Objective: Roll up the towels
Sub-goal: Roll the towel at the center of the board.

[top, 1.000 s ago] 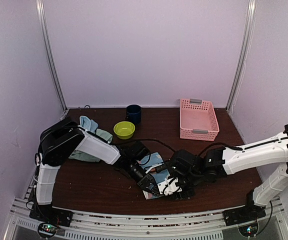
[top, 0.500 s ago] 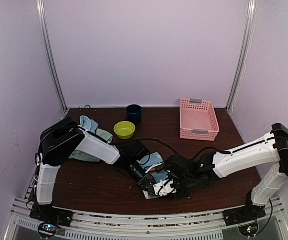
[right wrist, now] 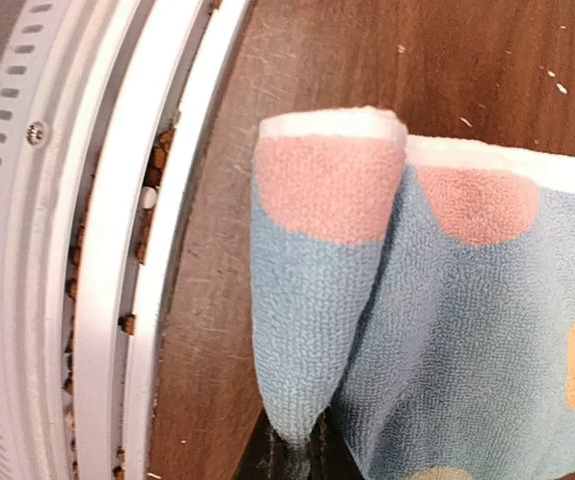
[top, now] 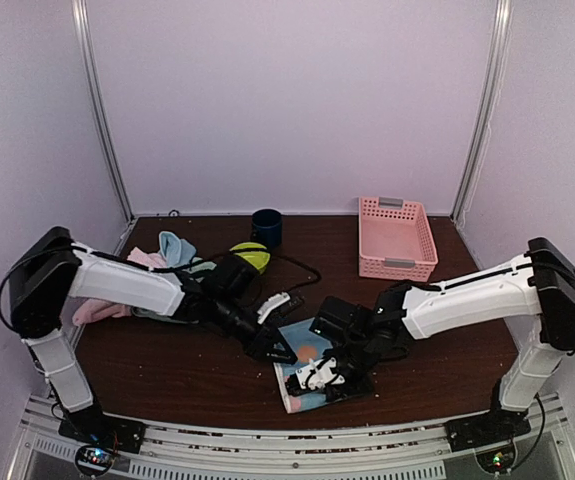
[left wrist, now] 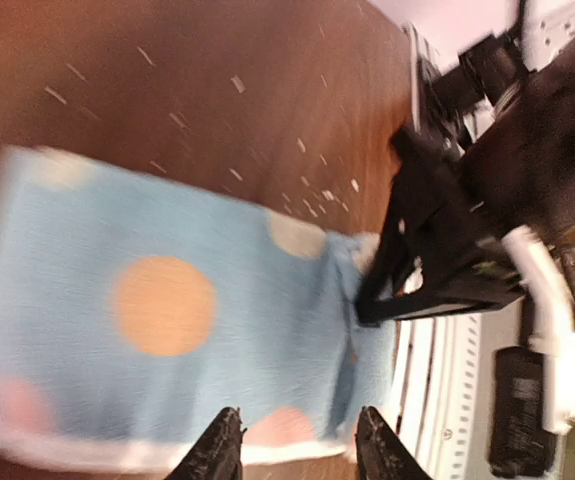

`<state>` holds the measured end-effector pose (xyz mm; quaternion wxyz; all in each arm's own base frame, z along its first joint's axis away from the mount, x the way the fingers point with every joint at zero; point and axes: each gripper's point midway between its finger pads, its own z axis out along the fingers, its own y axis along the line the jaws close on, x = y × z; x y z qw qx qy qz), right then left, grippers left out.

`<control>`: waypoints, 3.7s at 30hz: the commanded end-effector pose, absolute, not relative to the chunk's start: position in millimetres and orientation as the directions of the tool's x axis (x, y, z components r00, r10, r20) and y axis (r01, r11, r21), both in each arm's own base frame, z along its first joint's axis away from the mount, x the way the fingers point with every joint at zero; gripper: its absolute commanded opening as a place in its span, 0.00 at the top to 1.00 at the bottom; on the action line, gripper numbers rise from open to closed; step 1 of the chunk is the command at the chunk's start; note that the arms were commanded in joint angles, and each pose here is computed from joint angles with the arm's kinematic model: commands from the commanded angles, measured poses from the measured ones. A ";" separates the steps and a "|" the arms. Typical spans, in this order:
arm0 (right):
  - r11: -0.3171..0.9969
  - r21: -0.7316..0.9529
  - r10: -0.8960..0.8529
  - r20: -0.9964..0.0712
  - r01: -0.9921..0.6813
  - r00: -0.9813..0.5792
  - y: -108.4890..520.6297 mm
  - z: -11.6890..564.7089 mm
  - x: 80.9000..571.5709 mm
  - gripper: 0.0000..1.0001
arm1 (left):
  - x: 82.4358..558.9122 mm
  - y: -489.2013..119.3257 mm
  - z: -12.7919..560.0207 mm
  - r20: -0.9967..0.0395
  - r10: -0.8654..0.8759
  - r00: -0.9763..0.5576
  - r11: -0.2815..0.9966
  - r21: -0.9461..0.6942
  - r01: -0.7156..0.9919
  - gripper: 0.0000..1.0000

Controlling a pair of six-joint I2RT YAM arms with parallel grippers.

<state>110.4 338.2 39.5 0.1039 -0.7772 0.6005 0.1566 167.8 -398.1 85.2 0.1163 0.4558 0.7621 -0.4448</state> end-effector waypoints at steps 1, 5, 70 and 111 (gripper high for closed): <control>-0.219 0.337 -0.945 -0.306 -0.916 0.113 323.7 42.3 86.1 0.99 | 209.3 -367.3 123.3 -0.764 0.502 -0.406 0.340 -0.258 0.905 0.59; -0.145 0.489 -0.965 -0.262 -0.860 0.014 328.6 39.3 104.9 0.99 | 217.0 -339.2 156.8 -0.847 0.449 -0.286 0.437 -0.071 0.897 0.58; -0.232 0.159 -0.482 -0.876 -0.960 -0.028 279.7 320.7 162.0 0.61 | 113.7 -434.1 53.2 -0.621 0.596 -0.510 0.045 -0.608 0.792 0.89; -0.344 -0.293 -0.854 -0.298 -0.892 0.427 338.7 25.2 131.2 0.68 | 116.3 -415.6 2.7 -0.418 0.595 -0.687 0.161 -0.775 0.611 0.81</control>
